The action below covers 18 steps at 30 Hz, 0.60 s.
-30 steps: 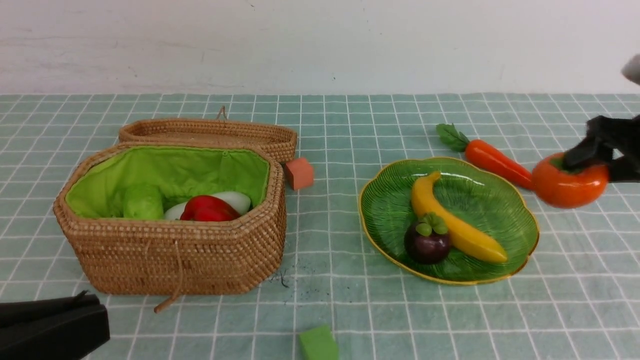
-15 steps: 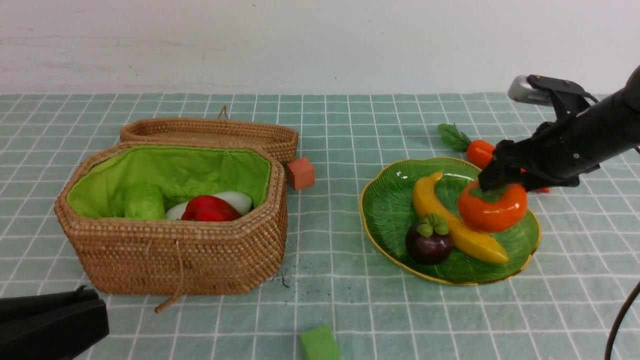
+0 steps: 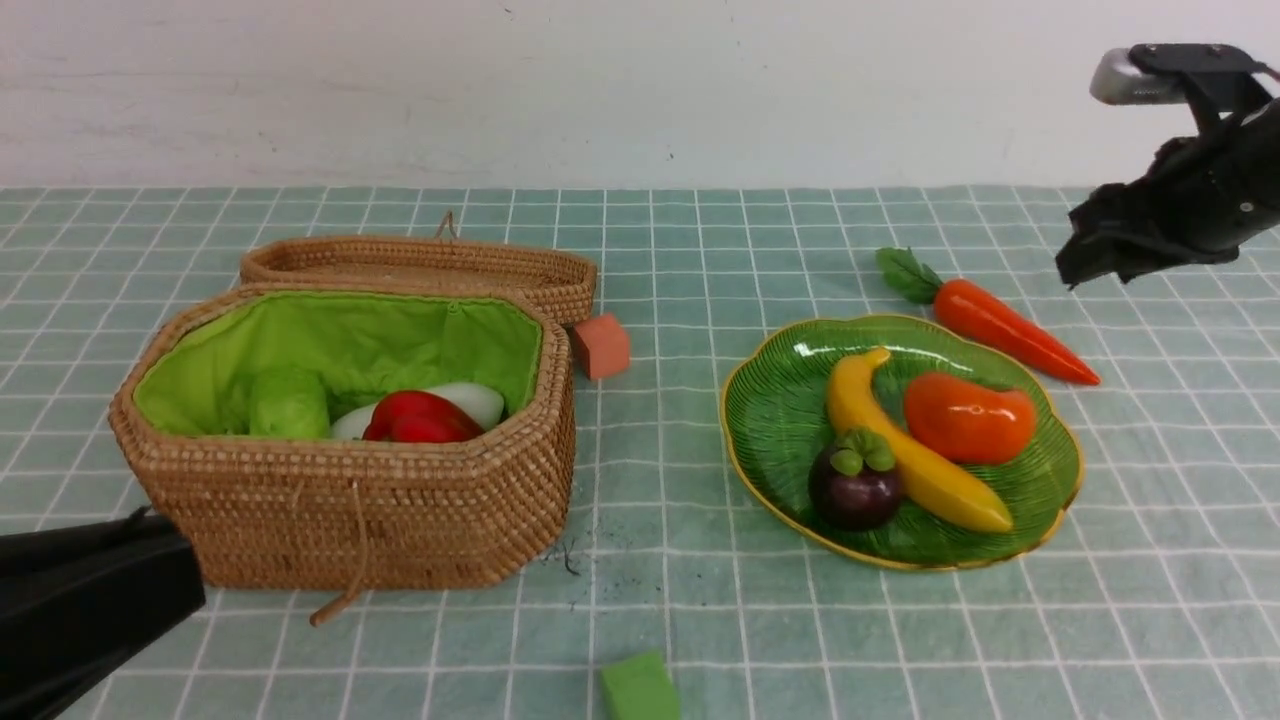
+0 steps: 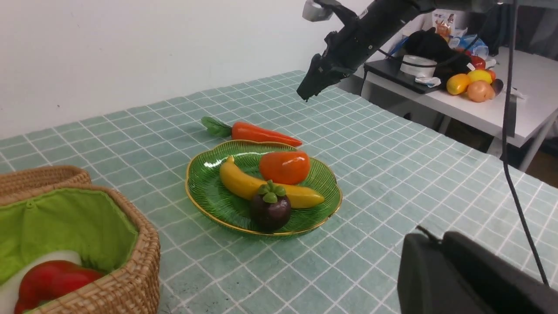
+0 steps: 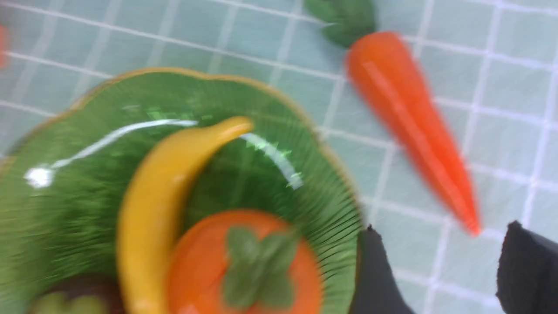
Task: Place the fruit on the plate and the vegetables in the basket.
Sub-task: Use the right arm to grab a carrot and put it into the left basket
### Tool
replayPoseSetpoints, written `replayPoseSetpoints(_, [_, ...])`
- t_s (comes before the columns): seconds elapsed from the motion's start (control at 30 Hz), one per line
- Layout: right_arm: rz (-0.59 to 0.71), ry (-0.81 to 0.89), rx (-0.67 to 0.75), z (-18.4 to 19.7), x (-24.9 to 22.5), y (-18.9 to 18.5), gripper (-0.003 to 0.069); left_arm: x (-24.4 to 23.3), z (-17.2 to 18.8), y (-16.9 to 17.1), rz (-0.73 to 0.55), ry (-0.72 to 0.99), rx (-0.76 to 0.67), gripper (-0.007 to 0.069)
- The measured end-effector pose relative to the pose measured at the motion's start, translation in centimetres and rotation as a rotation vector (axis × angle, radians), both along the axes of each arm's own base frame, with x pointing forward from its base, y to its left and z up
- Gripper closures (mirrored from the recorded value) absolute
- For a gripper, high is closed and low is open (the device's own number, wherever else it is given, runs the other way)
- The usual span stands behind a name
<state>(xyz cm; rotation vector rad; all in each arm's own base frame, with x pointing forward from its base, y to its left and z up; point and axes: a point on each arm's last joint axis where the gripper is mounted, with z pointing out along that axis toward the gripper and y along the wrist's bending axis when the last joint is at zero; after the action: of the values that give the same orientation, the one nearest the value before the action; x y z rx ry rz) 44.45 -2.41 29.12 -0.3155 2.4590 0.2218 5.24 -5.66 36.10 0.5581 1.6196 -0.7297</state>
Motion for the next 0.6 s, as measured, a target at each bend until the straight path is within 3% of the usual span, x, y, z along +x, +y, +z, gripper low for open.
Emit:
replayPoseSetpoints(0.1, [0.043,0.012,-0.024,-1.4,2.4,-1.1,0.0263,0.0,0.0,0.0,0.005,-0.010,0.010,0.0587])
replayPoseSetpoints(0.33, [0.196,-0.010,-0.038,-5.9,7.5,-1.8,0.0137,0.1,0.0,0.1,0.012,-0.025,0.026,0.0587])
replayPoseSetpoints(0.6, [0.254,-0.046,0.018,-8.1,9.3,-0.3,0.0124,0.1,0.0,0.1,0.016,-0.034,0.035,0.0586])
